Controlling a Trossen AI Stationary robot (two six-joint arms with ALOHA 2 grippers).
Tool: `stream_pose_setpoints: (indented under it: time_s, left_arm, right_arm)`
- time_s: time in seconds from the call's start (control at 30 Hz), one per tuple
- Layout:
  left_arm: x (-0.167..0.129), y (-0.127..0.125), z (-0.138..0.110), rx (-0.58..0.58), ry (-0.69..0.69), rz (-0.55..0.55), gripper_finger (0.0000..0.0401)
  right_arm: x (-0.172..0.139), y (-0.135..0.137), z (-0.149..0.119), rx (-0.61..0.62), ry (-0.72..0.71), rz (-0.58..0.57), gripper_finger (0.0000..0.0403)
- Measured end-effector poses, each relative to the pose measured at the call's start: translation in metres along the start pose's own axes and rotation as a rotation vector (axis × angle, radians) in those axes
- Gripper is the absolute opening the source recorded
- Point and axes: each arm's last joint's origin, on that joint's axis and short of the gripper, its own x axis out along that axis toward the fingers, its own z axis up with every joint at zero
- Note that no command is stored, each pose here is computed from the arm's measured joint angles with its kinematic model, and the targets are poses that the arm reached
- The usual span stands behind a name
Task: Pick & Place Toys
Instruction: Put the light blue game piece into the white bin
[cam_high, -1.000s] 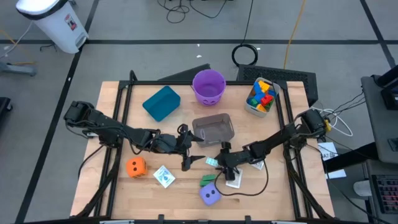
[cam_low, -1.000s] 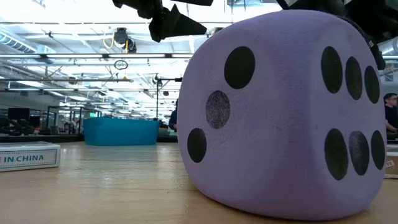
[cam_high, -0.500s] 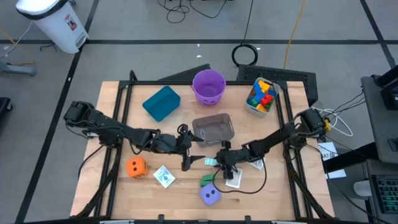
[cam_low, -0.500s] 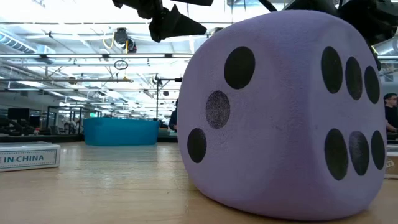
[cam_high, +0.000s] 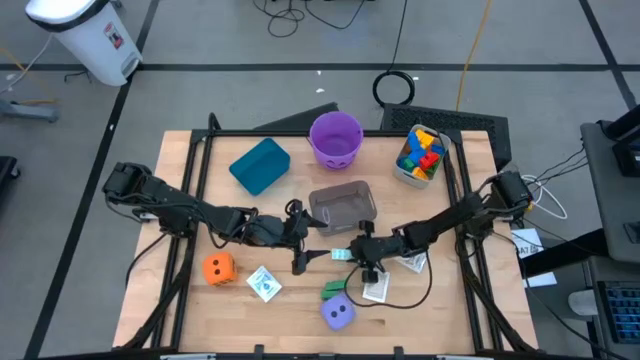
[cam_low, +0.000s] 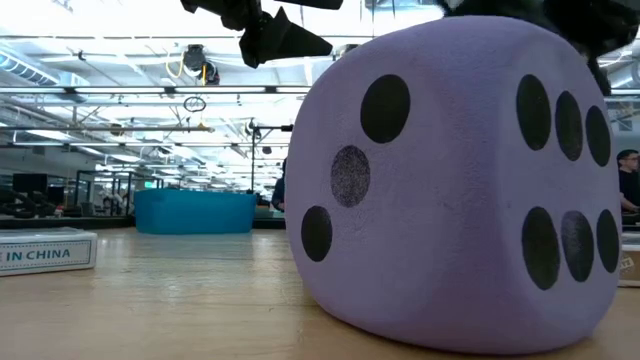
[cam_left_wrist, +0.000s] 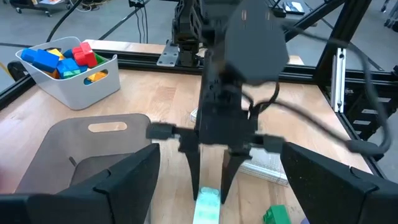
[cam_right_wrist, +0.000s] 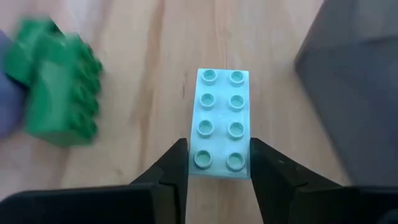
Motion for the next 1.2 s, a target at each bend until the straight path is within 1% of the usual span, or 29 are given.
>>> stream_pose_setpoints:
  time_s: [0.2,0.43,0.5,0.6,0.8,0.93,1.03,1.2]
  left_arm:
    - [0.000,0.000,0.000,0.002,0.000,0.000,0.0340]
    - [0.000,0.000,0.000,0.002,0.000,0.000,0.0340]
    - [0.000,0.000,0.000,-0.003,0.000,0.000,0.0340]
    - [0.000,0.000,0.000,-0.018,0.000,0.000,0.0340]
    - [0.000,0.000,0.000,-0.031,0.002,0.000,0.0340]
    - [0.000,0.000,0.000,-0.035,0.002,0.000,0.0340]
    - [0.000,0.000,0.000,-0.035,0.002,0.000,0.0340]
    - [0.000,0.000,0.000,-0.037,0.002,0.000,0.0340]
  right_arm:
    - [-0.025,-0.002,0.012,0.014,-0.015,0.007,0.0112]
    - [-0.068,-0.010,0.020,0.030,0.011,-0.007,0.0106]
    - [-0.081,-0.015,0.021,0.032,0.010,-0.053,0.0109]
    - [-0.101,-0.023,0.018,0.038,-0.010,-0.151,0.0108]
    - [-0.135,-0.047,0.007,0.136,-0.046,-0.341,0.0103]
    - [-0.149,-0.068,-0.008,0.234,-0.078,-0.471,0.0106]
    - [-0.154,-0.089,-0.020,0.318,-0.088,-0.560,0.0103]
    - [-0.159,-0.130,-0.043,0.459,-0.042,-0.756,0.0105]
